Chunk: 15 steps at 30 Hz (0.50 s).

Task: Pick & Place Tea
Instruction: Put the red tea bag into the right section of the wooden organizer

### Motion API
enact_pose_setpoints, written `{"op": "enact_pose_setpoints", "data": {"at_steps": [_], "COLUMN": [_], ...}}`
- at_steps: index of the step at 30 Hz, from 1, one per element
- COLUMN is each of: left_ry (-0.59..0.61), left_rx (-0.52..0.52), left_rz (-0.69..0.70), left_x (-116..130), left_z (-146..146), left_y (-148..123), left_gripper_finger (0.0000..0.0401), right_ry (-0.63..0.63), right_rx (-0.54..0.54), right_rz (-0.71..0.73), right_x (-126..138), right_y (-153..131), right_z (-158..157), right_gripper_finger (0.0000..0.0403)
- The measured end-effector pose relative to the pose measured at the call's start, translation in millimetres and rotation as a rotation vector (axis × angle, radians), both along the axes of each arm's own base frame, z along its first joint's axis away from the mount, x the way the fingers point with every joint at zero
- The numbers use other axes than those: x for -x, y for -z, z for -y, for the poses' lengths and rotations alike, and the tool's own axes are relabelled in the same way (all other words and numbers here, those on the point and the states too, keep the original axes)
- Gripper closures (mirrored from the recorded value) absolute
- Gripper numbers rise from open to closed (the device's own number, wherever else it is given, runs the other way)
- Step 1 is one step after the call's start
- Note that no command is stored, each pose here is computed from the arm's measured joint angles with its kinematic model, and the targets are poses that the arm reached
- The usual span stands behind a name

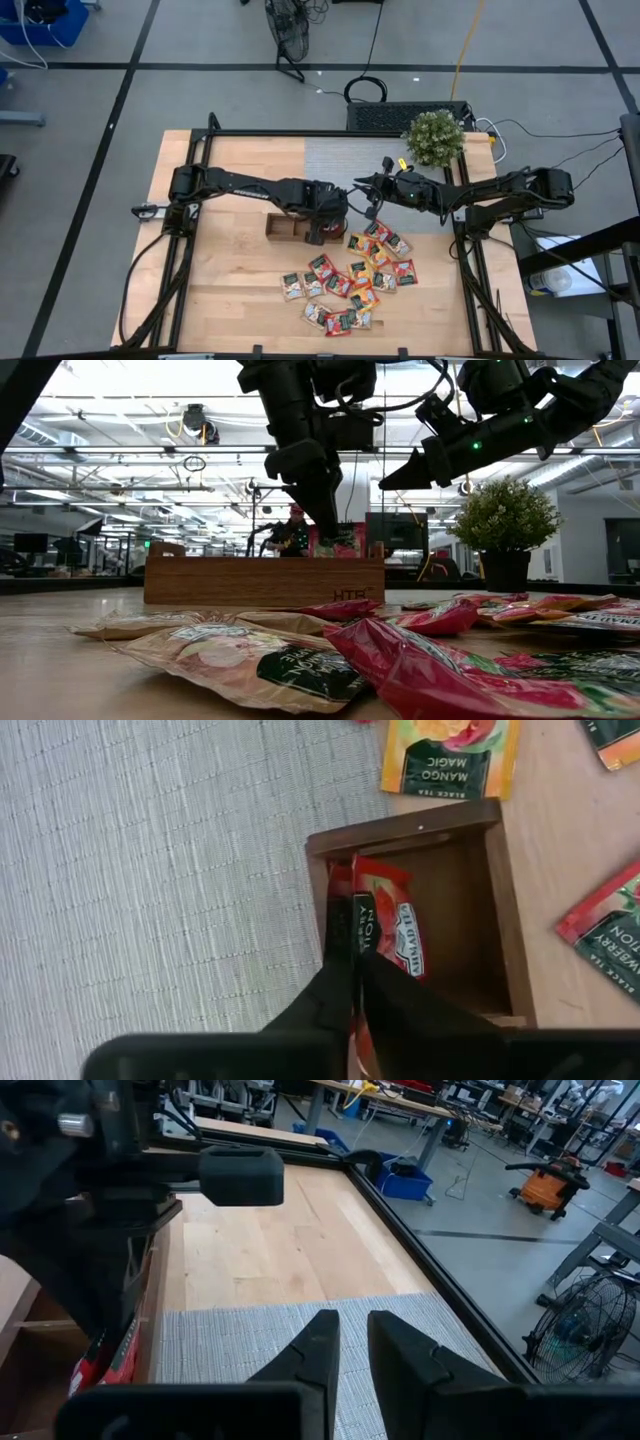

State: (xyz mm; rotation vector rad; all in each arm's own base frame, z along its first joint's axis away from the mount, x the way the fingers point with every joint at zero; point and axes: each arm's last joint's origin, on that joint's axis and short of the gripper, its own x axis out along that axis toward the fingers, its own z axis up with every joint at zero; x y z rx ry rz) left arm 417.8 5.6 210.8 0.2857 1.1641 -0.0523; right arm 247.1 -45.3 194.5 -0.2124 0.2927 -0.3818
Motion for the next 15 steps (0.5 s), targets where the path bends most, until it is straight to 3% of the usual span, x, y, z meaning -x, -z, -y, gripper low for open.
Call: {"op": "enact_pose_setpoints", "data": {"at_steps": [11, 15], "left_ry": [0.004, -0.018], "left_rx": [-0.025, -0.066], "left_rz": [-0.007, 0.018], "left_x": [0, 7], "left_z": [-1, -2], "left_y": [-2, -27], "left_gripper_finger": [0.0330, 0.0330], "right_ry": [0.000, 0.000], "right_rx": [0.000, 0.000], "right_rz": [0.000, 0.000], "right_x": [0, 0], "right_y": [0, 0], "right_z": [0, 0], "right_gripper_finger": [0.0358, 0.0358]}}
